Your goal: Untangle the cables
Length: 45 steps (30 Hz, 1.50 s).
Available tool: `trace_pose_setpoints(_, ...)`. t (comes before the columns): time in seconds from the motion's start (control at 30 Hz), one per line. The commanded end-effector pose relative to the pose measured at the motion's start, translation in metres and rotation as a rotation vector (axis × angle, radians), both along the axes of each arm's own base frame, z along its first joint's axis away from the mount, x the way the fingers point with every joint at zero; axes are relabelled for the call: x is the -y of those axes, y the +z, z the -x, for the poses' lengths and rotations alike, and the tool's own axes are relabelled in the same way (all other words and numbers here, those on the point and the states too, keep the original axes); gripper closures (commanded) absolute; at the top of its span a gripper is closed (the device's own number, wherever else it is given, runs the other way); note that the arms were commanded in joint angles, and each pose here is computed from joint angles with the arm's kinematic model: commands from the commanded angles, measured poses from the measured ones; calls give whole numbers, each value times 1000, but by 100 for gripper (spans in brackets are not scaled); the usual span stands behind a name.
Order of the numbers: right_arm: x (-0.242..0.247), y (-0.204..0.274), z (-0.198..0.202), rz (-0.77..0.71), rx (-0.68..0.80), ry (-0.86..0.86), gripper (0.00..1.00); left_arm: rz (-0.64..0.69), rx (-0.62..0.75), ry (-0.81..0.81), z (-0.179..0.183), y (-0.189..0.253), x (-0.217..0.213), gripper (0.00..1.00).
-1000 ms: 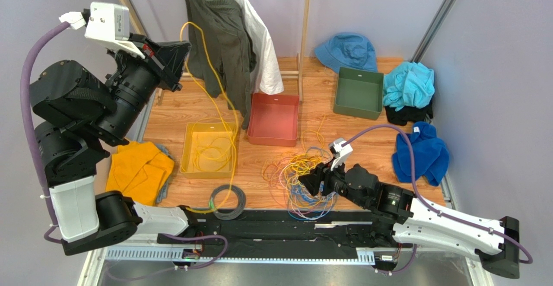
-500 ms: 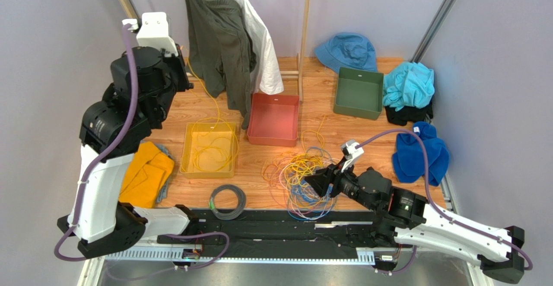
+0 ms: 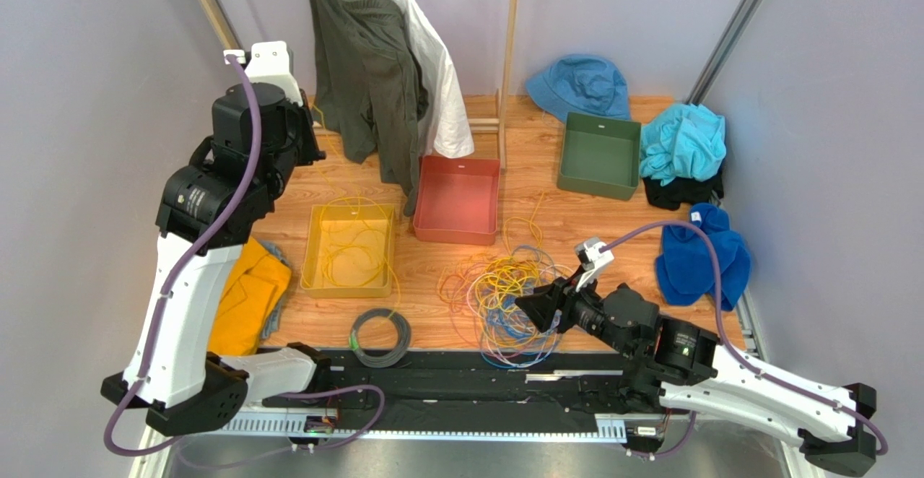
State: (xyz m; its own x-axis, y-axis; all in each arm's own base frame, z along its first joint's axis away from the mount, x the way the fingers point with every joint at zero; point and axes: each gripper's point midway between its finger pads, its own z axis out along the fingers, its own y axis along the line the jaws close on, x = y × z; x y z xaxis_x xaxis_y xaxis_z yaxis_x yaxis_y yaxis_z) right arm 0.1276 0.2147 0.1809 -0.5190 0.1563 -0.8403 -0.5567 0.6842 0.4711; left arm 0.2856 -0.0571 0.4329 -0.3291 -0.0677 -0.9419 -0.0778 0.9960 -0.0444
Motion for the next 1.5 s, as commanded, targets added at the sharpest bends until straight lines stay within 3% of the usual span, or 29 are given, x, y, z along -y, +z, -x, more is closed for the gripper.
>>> trace_pose_setpoints(0.0,0,2,-1,-15,2,-10,44,113,126,-41,16,42,2,100)
trace_pose_setpoints(0.27,0,1,-1,-25,-2,-13,44,169,220,-58,38,82,-5,100)
trace_pose_setpoints(0.73,8,1,1,-33,-7,-26,45,125,281,1,27,111,-15,100)
trace_pose_setpoints(1.0,9,1,2,-36,-7,-25,45,93,234,32,16,85,-16,100)
trace_pose_setpoints(1.47,9,2,4,-30,-10,-12,45,115,107,95,-35,20,-31,100)
